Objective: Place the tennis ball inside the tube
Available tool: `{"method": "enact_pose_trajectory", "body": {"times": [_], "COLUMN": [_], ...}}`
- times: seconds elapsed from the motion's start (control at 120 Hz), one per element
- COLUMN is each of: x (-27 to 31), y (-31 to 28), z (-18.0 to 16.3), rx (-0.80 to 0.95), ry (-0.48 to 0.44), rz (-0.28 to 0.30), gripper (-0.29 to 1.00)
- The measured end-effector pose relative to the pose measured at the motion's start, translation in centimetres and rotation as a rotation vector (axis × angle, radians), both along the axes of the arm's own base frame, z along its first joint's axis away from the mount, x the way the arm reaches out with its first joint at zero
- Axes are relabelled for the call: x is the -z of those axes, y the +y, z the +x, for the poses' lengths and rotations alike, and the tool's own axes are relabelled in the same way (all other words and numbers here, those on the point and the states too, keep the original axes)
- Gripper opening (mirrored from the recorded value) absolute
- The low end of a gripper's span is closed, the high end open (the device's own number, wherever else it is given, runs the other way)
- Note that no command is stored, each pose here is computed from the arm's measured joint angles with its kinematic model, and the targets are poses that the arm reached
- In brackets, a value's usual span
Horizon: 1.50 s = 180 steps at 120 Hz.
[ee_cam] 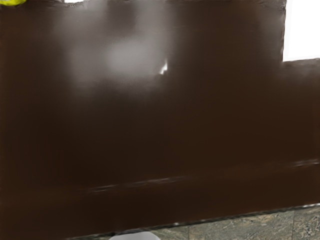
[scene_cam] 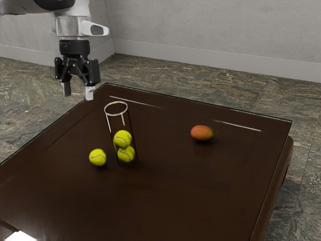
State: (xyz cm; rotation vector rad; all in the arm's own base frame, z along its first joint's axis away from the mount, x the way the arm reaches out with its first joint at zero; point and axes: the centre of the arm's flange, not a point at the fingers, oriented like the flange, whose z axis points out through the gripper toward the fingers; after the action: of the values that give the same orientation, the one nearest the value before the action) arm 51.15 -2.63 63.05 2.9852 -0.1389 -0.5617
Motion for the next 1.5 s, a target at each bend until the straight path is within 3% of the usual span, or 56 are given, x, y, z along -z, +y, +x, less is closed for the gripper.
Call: {"method": "enact_pose_trajectory", "body": {"times": [0.1, 0.2, 0.308, 0.4, 0.55, 0.725, 0.883, 1.158, 1.5], "x": [-0.4, 1.8, 8.1, 13.9, 20.4, 25.4, 28.7, 31.5, 35.6], "y": [-1.2, -0.5, 4.0, 6.6, 8.7, 10.4, 11.9, 12.7, 12.8], "z": [0.8, -3.7, -9.5, -11.4, -8.0, -3.4, -1.4, -0.1, 1.0], "rx": [0.017, -0.001, -0.091, -0.140, -0.152, -0.098, -0.110, -0.054, 0.022], "ry": [-0.122, -0.167, -0.187, -0.210, -0.297, -0.474, -0.571, -0.655, -0.657], "rz": [0.008, 0.033, 0.056, 0.054, 0.060, 0.082, 0.082, 0.100, 0.102], "gripper": [0.70, 0.70, 0.70, 0.70, 0.70, 0.70, 0.70, 0.70, 0.70]}}
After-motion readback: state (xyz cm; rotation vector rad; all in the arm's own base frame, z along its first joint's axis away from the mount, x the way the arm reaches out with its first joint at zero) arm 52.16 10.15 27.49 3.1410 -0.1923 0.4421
